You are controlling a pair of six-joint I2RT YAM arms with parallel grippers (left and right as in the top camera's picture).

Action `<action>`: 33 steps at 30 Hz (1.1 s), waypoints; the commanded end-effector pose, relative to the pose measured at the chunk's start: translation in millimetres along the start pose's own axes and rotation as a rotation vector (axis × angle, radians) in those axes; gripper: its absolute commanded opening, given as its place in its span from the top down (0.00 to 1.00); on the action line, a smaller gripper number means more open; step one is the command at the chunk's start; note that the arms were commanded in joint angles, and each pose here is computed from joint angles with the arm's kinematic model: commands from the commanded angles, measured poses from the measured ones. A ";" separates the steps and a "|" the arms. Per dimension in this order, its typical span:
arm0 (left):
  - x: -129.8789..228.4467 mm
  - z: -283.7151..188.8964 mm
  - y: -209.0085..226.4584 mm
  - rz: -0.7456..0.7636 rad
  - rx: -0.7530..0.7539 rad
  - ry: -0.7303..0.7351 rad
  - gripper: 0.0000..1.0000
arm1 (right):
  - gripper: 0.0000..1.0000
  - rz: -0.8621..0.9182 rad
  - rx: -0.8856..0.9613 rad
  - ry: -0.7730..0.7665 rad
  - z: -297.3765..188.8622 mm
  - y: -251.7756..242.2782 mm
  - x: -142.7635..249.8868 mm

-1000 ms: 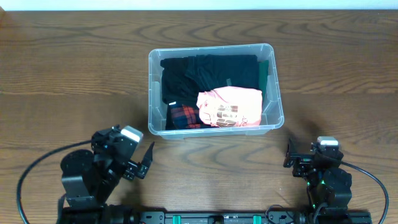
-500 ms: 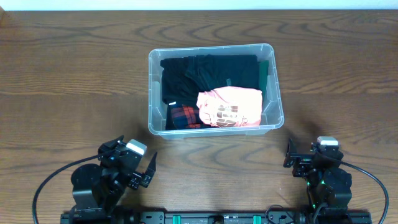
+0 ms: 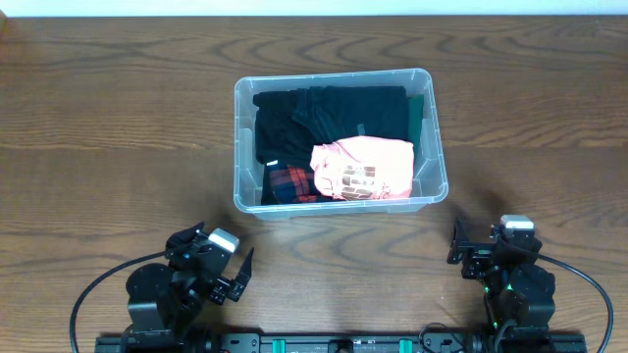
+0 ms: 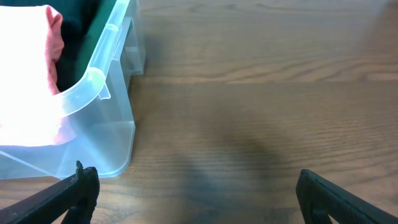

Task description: Pack container

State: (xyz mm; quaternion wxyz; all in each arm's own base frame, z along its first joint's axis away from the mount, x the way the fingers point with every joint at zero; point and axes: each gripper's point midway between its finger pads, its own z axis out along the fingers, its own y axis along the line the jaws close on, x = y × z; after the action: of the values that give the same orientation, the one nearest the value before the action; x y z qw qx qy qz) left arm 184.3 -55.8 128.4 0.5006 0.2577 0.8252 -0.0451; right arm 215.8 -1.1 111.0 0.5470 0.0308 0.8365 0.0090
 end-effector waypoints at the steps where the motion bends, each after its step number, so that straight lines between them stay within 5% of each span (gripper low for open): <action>1: 4.2 2.3 -2.0 0.012 0.000 -0.010 0.02 | 0.01 0.017 0.002 -0.008 0.0 -0.8 -0.8; 16: 16.8 13.0 -0.1 0.000 -0.025 -0.023 0.02 | 0.01 0.016 0.002 -0.008 0.0 -0.7 -0.9; 24: 11.3 8.2 36.4 -0.214 -0.222 -0.049 0.02 | 0.01 0.016 0.002 -0.008 0.0 -0.8 -0.8; 33: -34.4 -3.3 67.1 -0.166 -0.360 -0.255 0.02 | 0.01 0.016 0.001 -0.008 0.0 -0.7 -0.8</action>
State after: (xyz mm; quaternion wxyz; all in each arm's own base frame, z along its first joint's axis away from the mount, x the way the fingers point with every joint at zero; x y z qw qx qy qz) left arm 222.9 -15.2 167.7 0.6207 0.1045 0.7767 0.0206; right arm 215.8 -1.1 110.9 0.5468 0.0307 0.8366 0.0091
